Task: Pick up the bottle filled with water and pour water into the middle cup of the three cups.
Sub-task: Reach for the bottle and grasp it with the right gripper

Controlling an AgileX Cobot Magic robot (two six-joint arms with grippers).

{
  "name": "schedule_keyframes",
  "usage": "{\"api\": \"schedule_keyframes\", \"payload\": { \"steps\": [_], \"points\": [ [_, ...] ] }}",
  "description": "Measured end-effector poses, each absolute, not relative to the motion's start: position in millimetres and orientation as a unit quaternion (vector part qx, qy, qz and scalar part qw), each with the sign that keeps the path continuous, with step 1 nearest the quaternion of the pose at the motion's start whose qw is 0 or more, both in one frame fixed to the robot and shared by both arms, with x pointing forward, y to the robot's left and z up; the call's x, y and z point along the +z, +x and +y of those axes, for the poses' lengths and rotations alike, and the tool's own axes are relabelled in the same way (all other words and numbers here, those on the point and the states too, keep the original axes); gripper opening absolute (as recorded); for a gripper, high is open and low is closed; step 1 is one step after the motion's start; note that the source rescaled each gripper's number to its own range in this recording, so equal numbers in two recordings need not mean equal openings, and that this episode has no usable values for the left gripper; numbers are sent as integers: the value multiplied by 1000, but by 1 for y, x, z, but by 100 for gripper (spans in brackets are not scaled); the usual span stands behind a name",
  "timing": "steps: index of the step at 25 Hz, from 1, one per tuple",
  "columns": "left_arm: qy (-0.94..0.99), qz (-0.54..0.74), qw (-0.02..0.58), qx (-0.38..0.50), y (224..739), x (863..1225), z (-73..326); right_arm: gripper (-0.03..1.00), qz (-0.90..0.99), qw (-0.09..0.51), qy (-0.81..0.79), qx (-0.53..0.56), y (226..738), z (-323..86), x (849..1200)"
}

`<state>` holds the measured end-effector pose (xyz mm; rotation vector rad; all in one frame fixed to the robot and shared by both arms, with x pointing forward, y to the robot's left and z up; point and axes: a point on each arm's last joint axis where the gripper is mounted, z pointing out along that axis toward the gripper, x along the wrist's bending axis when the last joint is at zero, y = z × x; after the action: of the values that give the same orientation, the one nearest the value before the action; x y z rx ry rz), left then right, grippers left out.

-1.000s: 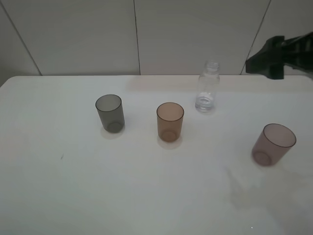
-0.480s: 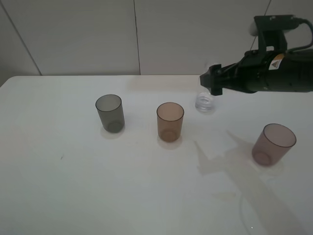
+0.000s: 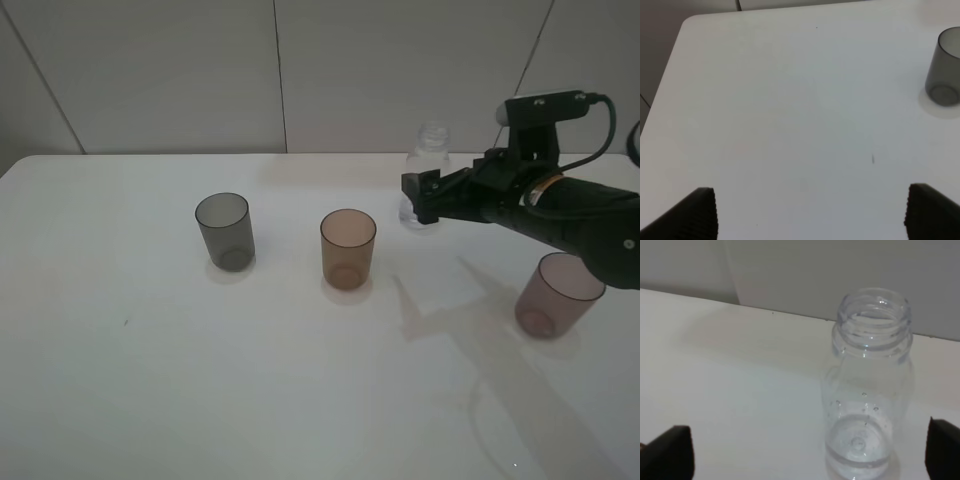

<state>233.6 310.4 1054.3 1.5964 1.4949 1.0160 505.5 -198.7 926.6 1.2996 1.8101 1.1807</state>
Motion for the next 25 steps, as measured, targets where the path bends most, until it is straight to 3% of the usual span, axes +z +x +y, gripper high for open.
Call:
{"api": "schedule_keyframes", "payload": {
  "steps": [25],
  "points": [
    [618,579,357,394,234,1054,310,100,641,329,524,455,550,-190,882]
  ]
}}
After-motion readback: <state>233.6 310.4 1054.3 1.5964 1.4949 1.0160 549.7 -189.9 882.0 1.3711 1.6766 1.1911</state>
